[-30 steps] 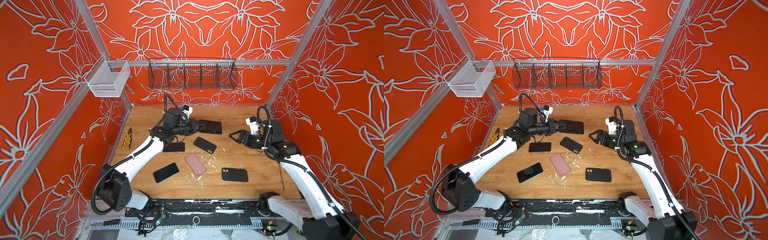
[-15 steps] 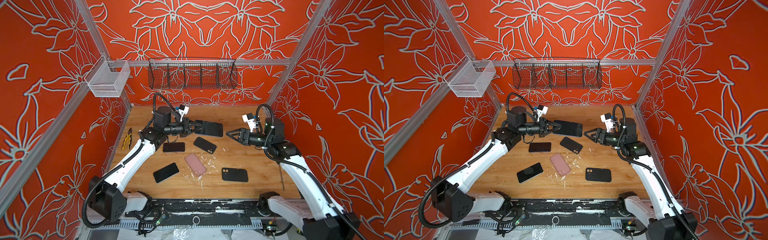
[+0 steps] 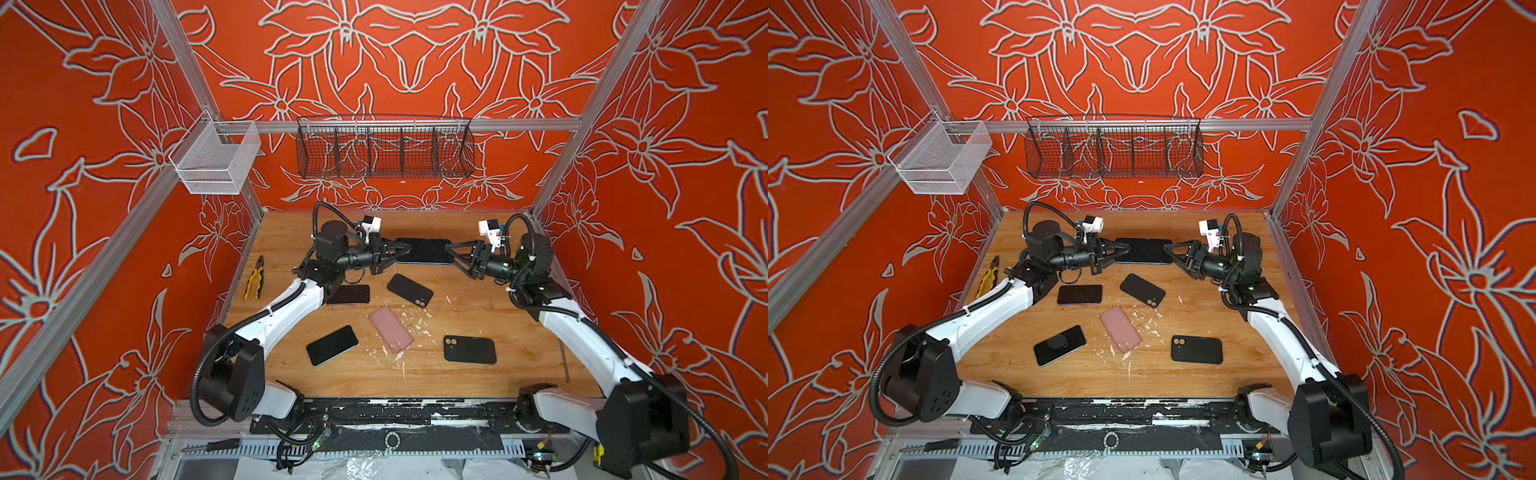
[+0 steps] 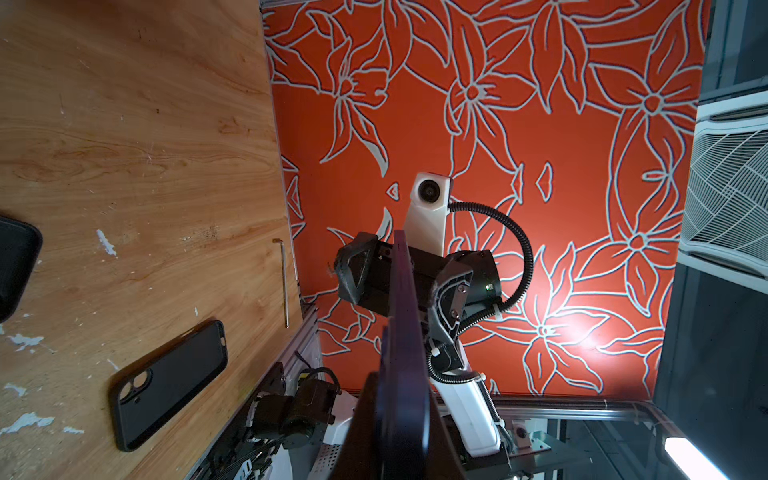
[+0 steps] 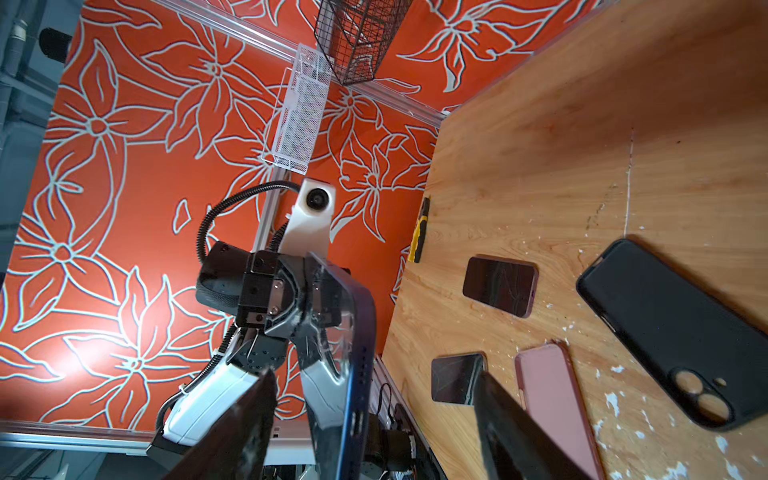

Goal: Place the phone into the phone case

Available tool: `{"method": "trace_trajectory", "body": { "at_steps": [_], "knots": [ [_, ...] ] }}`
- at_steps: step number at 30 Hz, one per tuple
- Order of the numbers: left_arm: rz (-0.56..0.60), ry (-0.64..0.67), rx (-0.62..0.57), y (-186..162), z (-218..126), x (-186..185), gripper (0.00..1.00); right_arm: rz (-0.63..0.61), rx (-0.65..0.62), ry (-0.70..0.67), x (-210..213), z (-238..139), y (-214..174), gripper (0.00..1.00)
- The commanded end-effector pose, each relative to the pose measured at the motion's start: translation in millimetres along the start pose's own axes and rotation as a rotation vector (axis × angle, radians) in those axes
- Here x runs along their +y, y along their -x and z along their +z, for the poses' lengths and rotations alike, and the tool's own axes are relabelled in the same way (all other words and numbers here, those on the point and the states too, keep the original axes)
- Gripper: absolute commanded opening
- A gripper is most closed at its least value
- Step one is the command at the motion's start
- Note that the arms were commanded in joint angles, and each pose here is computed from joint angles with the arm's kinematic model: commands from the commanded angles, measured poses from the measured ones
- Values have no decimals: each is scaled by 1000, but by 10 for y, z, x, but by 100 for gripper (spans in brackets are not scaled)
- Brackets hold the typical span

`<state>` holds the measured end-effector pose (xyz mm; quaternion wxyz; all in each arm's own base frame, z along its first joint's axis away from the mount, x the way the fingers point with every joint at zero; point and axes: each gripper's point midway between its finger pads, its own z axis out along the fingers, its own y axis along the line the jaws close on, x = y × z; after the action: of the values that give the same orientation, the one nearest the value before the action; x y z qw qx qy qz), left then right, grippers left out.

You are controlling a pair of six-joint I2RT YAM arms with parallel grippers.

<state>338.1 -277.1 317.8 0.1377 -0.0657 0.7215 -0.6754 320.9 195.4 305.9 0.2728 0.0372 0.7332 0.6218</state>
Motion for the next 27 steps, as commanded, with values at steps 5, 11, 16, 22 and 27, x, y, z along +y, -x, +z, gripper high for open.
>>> {"method": "trace_trajectory", "body": {
  "at_steps": [5,11,16,22,27],
  "knots": [
    [47,-144,35,118,106,-247,5,44,-36,128,200,85,194,70],
    [33,-156,44,204,199,-151,4,84,-28,111,108,152,192,62],
    [65,-120,50,179,235,-72,4,105,-12,103,39,219,168,50],
    [100,-88,52,136,232,-1,4,114,10,119,82,280,173,38],
    [113,-91,56,119,229,-29,4,111,11,119,93,307,168,33]
  ]
}}
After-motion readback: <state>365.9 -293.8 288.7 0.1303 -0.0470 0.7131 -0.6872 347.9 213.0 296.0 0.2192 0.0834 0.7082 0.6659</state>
